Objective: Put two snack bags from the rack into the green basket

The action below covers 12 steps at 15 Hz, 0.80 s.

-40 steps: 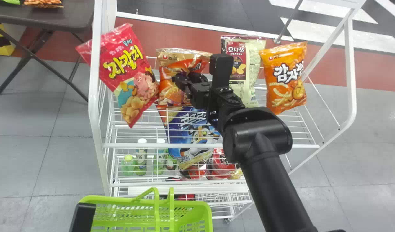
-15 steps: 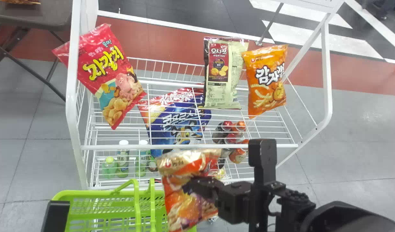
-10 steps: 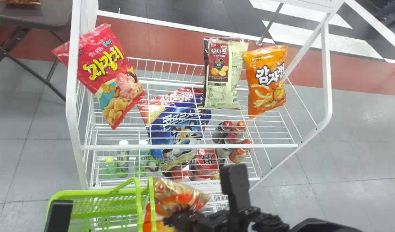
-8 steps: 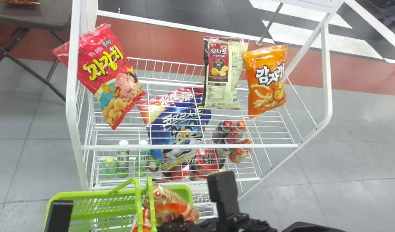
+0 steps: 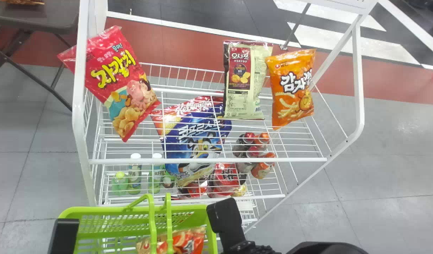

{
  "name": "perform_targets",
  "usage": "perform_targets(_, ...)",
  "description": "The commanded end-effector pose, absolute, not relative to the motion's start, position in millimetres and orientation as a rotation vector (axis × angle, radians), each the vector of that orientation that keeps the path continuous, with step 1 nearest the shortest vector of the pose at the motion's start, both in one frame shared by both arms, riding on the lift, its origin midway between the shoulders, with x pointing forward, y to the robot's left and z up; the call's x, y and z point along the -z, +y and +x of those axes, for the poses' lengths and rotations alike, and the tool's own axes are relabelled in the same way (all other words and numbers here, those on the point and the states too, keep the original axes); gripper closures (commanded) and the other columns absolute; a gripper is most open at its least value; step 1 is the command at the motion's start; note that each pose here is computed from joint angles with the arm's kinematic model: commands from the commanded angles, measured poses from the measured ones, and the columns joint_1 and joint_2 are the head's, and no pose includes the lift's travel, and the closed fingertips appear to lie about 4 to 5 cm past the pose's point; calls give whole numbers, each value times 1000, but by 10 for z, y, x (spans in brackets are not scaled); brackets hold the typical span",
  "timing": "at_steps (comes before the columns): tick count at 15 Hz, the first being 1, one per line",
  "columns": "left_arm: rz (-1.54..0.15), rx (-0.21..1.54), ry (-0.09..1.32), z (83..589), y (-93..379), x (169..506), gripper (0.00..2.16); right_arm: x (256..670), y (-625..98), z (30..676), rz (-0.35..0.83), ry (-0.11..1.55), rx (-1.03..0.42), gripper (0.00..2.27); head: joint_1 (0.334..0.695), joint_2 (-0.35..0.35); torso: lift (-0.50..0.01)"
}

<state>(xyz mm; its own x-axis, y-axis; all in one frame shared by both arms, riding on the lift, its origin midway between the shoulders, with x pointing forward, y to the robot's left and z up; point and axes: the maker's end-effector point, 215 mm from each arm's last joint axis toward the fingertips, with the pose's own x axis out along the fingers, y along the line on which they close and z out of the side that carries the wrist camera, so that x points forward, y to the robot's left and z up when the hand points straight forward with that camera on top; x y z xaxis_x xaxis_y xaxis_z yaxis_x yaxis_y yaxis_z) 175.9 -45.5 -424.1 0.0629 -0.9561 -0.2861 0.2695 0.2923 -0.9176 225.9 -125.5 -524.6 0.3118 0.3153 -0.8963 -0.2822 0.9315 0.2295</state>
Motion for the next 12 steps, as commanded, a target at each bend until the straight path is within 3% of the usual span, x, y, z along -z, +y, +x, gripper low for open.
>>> perform_targets(1, -802, 1094, 1116, 1752, -449, 4247, 2142, 5146, -1309, 2345, 29, 1165, -383, 53, 695, -350, -7)
perform_targets(5, -798, 1096, 1120, 1738, -474, 4251, 2142, 4695, -1238, 2940, 113, 948, -425, 53, 695, -350, -7)
perform_targets(8, -797, 1092, 1129, 1705, -466, 4281, 2142, 3856, -1112, 3641, 226, 576, -524, 56, 695, -350, -7)
perform_targets(10, -785, 1095, 1135, 1685, -493, 4296, 2142, 3290, -1212, 4060, 229, 323, -521, 56, 695, -350, -7)
perform_targets(12, -777, 1099, 1145, 1650, -519, 4320, 2142, 2979, -1221, 4385, 189, 145, -514, 56, 695, -338, -7)
